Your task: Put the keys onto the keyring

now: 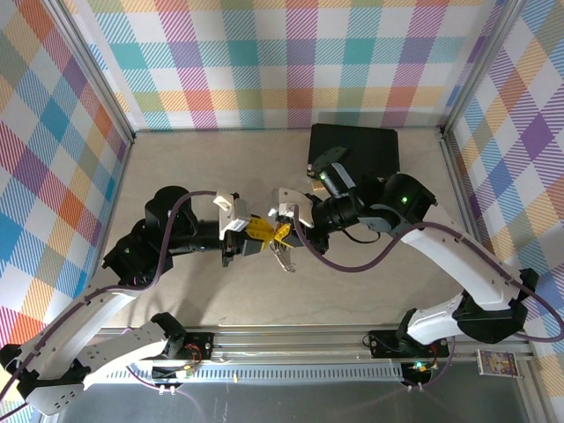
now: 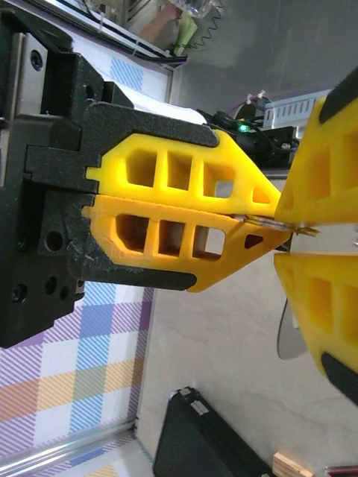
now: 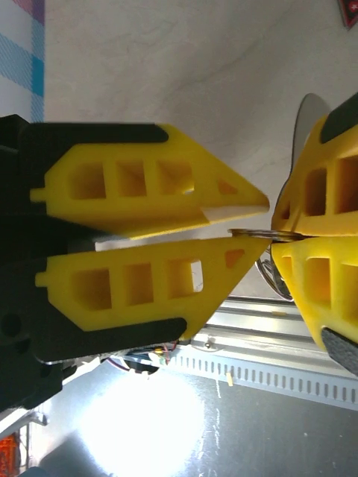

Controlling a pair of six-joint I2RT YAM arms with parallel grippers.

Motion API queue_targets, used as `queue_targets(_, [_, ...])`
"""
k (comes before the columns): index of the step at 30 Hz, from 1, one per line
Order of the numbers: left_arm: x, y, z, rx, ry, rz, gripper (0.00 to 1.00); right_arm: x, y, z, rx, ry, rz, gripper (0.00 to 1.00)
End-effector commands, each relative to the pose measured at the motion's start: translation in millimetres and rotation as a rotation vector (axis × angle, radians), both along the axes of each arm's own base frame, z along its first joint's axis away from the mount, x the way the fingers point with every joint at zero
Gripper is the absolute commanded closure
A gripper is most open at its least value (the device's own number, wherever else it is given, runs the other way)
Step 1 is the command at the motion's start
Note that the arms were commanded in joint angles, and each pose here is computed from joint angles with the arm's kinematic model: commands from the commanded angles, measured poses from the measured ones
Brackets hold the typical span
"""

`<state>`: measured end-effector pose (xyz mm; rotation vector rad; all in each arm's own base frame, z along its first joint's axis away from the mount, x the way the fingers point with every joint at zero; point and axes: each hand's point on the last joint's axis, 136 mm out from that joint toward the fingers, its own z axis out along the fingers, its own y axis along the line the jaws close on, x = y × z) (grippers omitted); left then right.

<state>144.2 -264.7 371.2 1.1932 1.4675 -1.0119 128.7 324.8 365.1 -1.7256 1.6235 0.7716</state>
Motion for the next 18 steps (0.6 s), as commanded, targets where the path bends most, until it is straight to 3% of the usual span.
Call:
queue_targets(1, [3,2,8,0.004,-0.036,0.013,0.90,-8,0,9,0.010,-0.007,0.050,1.00])
queue_targets(5, [3,1,7,0.004,-0.034,0.012,1.00,-7,0,5,-0.011,0.003,0.049,1.00])
queue_targets(11, [-2,1,23,-0.057,-0.046,-0.003,1.00,-7,0,10,0.019,0.001,0.035,0.99])
queue_targets(14, [-9,0,43,-0.145,-0.060,-0.037,1.00,-6,0,23,0.095,-0.027,0.006,0.87])
queue_targets(18, [-17,0,59,-0.220,-0.060,-0.075,1.00,-9,0,44,0.218,-0.058,-0.002,0.81])
